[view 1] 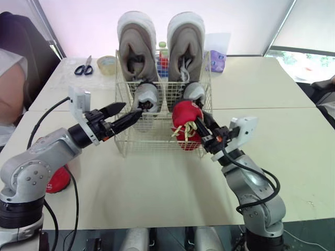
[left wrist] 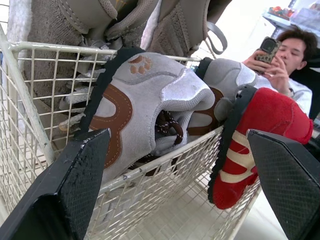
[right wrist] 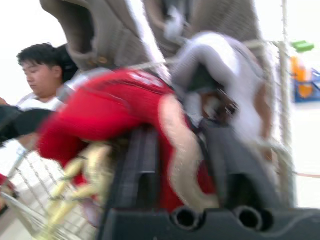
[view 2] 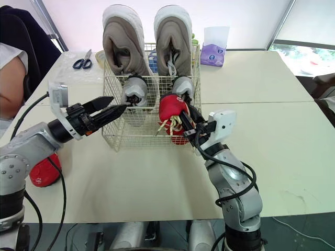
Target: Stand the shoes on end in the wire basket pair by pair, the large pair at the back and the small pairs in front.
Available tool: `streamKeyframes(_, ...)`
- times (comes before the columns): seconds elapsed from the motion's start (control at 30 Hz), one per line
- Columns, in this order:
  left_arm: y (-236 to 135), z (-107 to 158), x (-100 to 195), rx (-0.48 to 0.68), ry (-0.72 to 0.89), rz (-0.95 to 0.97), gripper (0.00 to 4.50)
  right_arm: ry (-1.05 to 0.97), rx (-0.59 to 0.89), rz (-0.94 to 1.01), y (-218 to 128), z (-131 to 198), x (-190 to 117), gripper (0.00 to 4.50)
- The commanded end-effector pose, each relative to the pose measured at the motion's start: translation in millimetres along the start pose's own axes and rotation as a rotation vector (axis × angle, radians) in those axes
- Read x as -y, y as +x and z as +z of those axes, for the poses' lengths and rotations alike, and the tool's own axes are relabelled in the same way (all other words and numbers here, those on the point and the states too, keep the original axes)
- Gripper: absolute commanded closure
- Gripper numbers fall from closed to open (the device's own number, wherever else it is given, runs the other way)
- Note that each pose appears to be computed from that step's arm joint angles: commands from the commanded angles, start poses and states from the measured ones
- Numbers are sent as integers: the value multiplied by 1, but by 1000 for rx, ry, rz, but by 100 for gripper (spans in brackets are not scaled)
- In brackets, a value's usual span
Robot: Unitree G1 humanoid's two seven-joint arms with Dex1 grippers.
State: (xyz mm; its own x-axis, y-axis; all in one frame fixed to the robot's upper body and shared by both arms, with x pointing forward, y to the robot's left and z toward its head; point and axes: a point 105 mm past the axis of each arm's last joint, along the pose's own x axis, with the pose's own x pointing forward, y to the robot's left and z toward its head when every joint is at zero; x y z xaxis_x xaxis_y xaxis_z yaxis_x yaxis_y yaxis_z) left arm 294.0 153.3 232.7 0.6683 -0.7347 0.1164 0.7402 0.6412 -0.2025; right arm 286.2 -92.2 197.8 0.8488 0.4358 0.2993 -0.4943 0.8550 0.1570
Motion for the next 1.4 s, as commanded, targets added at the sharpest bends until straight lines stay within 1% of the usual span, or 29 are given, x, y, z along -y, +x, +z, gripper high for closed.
streamKeyframes(0.03,0,0,4,-14,5,-13,0,-42,-11,-59,-7,1,12,62)
streamKeyframes(0.07,0,0,4,-15,5,-14,0,-57,-13,-56,-9,2,12,8)
streamKeyframes(0.1,1,-1,4,-17,3,-16,0,-70,-14,-44,-12,6,11,3)
streamKeyframes(0.27,5,-4,4,-21,-13,-30,0,-130,-37,43,-26,22,2,3)
streamKeyframes(0.4,7,-6,2,-20,-23,-40,0,-137,-67,70,-36,28,4,3)
streamKeyframes(0.5,7,-5,-1,-18,-28,-45,0,-140,-105,131,-45,32,2,3)
streamKeyframes(0.67,6,0,-5,-6,-35,-44,0,-117,-137,232,-50,51,6,3)
streamKeyframes(0.77,3,7,-11,22,-39,-14,0,-91,-156,293,-48,72,19,3)
streamKeyframes(0.87,-7,21,-12,73,-67,-3,0,-88,-197,378,-48,101,32,3)
streamKeyframes(0.93,-13,33,-16,113,-64,41,0,-115,-181,389,-40,125,42,3)
streamKeyframes(0.97,-17,44,-26,143,-30,138,0,-147,-110,366,-24,153,53,3)
streamKeyframes(1.0,-25,57,-36,167,2,245,0,-166,-39,427,-12,181,47,3)
streamKeyframes(1.03,-34,68,-41,188,26,317,0,-182,3,488,-4,199,38,3)
streamKeyframes(1.07,-42,78,-42,203,41,369,0,-190,9,569,2,207,27,3)
streamKeyframes(1.1,-47,84,-42,208,45,391,0,-193,-1,626,5,208,18,3)
streamKeyframes(1.17,-69,86,-52,127,55,543,0,-207,-85,819,8,190,-9,3)
streamKeyframes(1.27,-112,76,-70,-33,114,798,0,-208,-203,1061,1,161,-39,3)
streamKeyframes(1.3,-123,74,-73,-67,118,839,0,-211,-226,1105,-1,155,-45,3)
streamKeyframes(1.37,-158,52,-76,-227,97,958,0,-276,-317,1213,-11,139,-47,3)
streamKeyframes(1.4,-172,42,-75,-302,84,1000,0,-292,-337,1248,-12,136,-45,3)
